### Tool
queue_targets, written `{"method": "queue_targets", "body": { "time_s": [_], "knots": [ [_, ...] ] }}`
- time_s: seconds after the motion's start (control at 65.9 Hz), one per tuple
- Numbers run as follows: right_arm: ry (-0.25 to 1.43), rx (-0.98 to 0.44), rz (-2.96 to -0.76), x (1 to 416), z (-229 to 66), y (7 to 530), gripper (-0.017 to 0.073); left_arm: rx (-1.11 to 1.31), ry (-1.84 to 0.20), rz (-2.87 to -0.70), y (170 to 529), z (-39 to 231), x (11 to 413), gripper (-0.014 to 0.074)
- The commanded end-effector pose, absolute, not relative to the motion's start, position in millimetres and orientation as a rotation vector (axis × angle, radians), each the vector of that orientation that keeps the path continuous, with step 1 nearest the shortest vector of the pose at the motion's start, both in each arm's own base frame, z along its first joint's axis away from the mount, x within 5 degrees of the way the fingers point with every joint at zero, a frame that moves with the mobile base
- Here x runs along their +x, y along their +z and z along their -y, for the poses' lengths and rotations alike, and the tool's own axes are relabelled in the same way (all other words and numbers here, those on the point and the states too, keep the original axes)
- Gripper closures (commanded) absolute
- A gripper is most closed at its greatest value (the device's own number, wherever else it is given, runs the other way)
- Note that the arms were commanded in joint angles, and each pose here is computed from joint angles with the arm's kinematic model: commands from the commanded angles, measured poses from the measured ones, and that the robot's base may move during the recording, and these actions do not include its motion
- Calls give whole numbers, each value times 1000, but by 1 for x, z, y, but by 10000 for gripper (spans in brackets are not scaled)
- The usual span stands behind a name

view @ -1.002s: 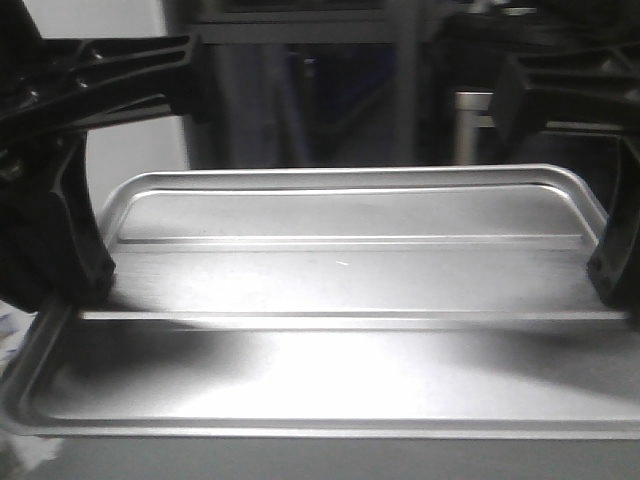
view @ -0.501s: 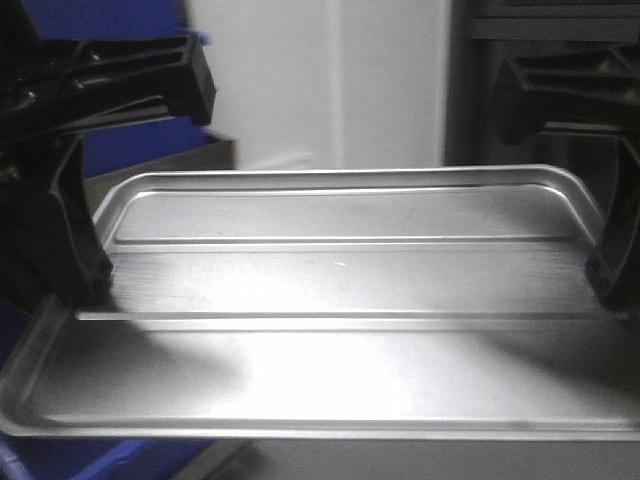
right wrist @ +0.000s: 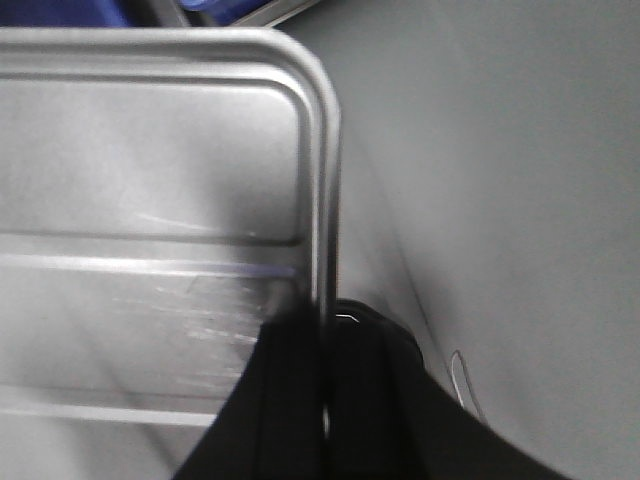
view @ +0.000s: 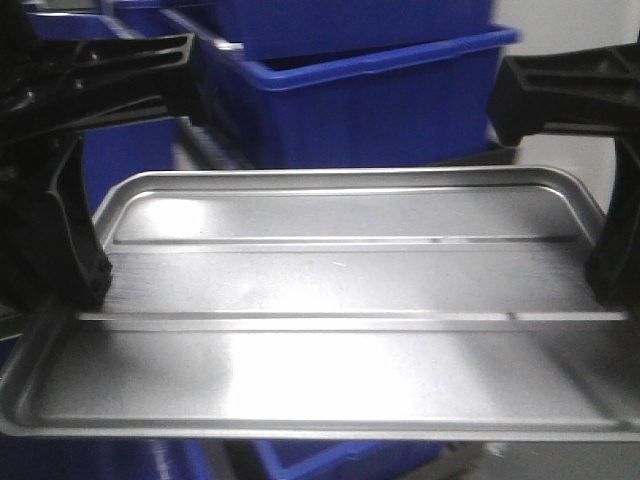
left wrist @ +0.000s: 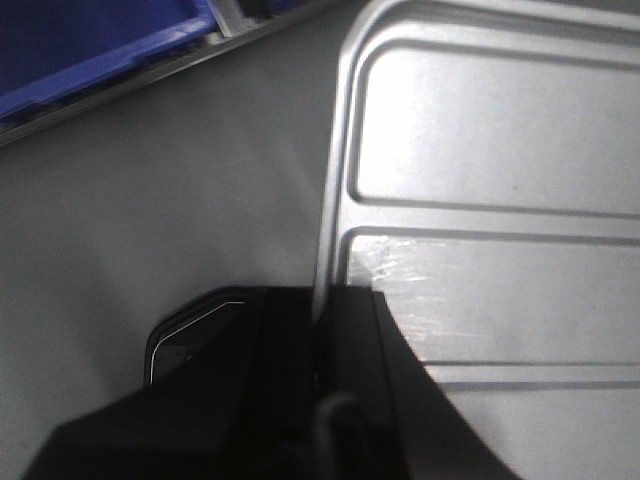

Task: Grab silver tray and place in blue box
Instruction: 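Keep holding the tray while turning the base toward a blue box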

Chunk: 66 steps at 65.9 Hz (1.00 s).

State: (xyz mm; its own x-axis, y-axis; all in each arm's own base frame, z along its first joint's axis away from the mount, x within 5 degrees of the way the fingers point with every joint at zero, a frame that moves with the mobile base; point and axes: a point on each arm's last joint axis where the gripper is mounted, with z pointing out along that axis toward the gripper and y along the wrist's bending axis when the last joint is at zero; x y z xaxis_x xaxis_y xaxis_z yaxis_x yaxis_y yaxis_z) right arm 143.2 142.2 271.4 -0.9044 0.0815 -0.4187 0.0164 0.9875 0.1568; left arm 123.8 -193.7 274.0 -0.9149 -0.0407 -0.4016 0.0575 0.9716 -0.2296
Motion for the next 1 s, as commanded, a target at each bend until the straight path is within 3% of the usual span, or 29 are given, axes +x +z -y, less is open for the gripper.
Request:
{"method": "queue_targets", "body": {
  "time_s": [0.0, 0.986],
  "knots": [
    [204, 49, -2642, 146, -139, 283, 508, 6, -371, -2653, 287, 192, 125, 697],
    [204, 49, -2642, 146, -139, 283, 508, 6, -371, -2653, 287, 192, 125, 697]
  ]
}}
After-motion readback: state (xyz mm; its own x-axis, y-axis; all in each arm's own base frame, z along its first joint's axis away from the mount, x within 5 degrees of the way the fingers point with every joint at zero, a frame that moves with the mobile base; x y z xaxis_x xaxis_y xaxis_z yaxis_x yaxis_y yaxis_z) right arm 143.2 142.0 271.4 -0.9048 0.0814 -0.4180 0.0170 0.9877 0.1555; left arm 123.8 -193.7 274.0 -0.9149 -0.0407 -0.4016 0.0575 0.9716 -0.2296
